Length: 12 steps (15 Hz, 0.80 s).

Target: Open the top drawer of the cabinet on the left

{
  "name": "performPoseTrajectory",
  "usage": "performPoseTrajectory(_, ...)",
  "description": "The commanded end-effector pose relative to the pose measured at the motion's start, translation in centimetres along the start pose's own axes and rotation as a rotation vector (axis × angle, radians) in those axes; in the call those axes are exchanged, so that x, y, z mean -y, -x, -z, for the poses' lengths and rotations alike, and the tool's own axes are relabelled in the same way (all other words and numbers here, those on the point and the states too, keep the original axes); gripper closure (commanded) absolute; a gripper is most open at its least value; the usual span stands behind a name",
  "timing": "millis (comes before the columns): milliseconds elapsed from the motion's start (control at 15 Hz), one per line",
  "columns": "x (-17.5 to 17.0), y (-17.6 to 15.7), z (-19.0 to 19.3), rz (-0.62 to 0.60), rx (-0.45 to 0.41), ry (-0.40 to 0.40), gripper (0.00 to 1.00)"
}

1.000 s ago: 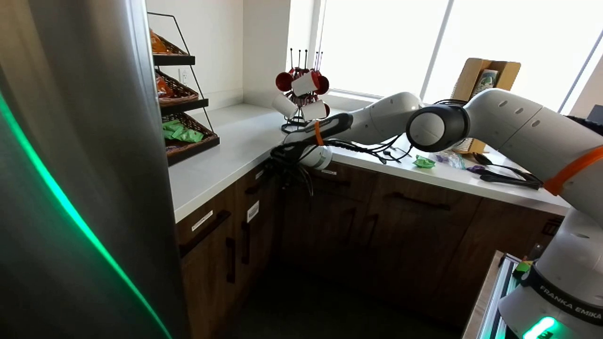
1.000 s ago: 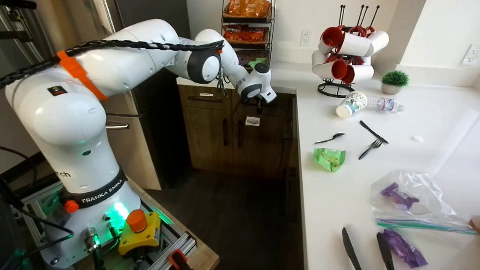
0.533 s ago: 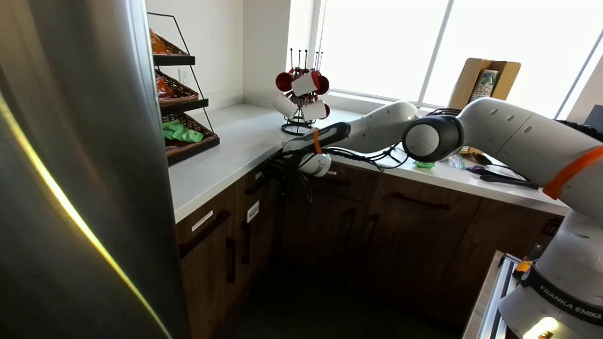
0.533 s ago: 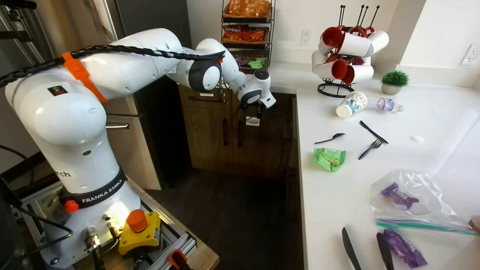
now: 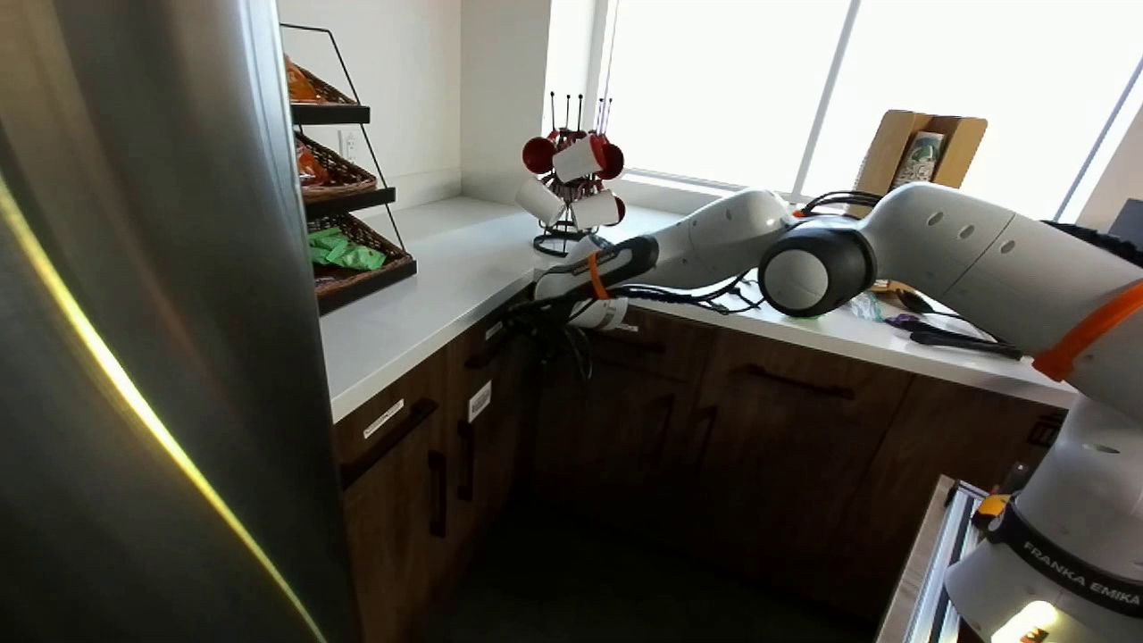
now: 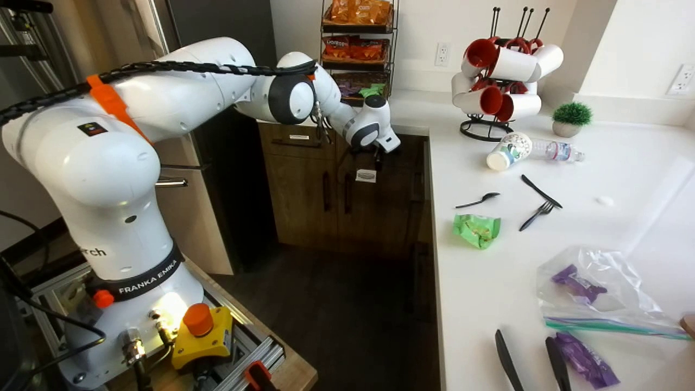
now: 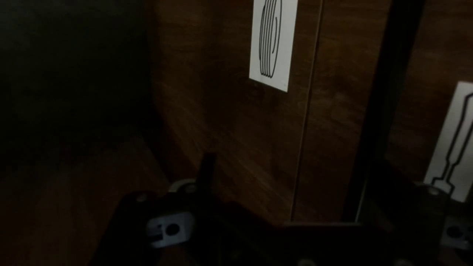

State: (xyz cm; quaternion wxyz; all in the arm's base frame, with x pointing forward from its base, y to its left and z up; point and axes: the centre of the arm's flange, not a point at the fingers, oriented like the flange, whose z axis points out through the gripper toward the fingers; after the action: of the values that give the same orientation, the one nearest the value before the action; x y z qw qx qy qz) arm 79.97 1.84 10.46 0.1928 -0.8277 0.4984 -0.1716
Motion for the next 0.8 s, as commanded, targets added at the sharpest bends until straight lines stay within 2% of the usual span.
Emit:
performPoseTrajectory(0,-1.9,0.2,1.5,-0.042,0.0,0.116,0.0)
performPoseTrajectory(467,-5.3,-1.2,4.5,-0.124,0.017,0.194,0.0)
performPoseTrajectory(733,-7.5,-2.0,6.5,-0.153,0.042,0.201,0.0)
